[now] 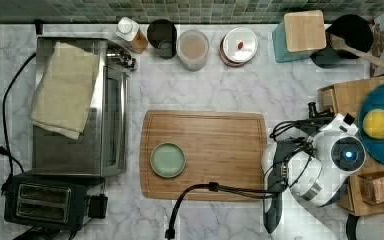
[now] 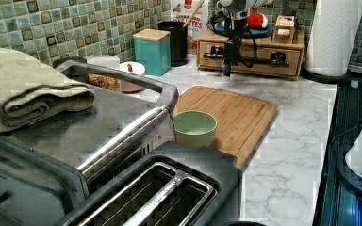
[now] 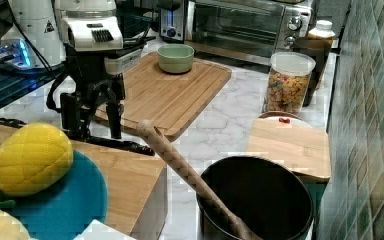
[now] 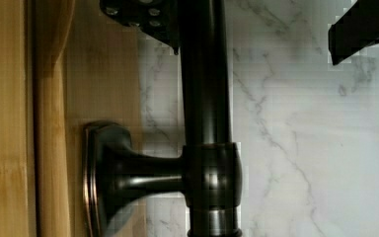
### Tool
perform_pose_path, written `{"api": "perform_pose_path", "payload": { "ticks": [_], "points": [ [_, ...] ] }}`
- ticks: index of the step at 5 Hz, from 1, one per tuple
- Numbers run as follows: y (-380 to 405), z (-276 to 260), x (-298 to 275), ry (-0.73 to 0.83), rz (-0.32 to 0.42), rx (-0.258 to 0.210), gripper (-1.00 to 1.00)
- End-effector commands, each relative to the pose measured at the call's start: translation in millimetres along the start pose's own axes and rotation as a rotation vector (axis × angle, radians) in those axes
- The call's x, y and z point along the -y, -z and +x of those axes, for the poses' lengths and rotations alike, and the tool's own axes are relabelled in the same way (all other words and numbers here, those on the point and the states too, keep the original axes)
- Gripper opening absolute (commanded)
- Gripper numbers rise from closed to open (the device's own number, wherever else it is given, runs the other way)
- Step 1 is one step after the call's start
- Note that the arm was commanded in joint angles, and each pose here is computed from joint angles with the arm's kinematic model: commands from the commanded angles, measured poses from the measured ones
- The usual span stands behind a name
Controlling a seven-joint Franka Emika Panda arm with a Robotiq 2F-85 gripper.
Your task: Open the drawer.
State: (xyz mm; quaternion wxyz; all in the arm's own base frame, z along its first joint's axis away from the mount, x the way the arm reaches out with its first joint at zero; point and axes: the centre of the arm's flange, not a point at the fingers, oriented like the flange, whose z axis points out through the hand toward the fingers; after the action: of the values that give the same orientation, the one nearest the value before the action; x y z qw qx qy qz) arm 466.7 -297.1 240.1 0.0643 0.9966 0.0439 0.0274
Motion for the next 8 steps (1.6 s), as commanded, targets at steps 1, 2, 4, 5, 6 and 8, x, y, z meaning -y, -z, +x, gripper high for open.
{"api": "perform_pose_path", "payload": {
  "ticks": [1, 2, 4, 5, 6, 8],
  "points": [
    [13, -9, 170, 0.091, 0.147, -0.006, 1.0],
    [13, -20, 208, 0.11, 0.163, -0.013, 1.0],
    [-6, -29, 222, 0.166, 0.206, -0.006, 1.0],
    [1, -33, 233, 0.138, 0.203, 0.002, 1.0],
    [14, -33, 243, 0.096, 0.226, 0.011, 1.0],
    [43, -28, 263, -0.019, 0.243, -0.002, 1.0]
  ]
}}
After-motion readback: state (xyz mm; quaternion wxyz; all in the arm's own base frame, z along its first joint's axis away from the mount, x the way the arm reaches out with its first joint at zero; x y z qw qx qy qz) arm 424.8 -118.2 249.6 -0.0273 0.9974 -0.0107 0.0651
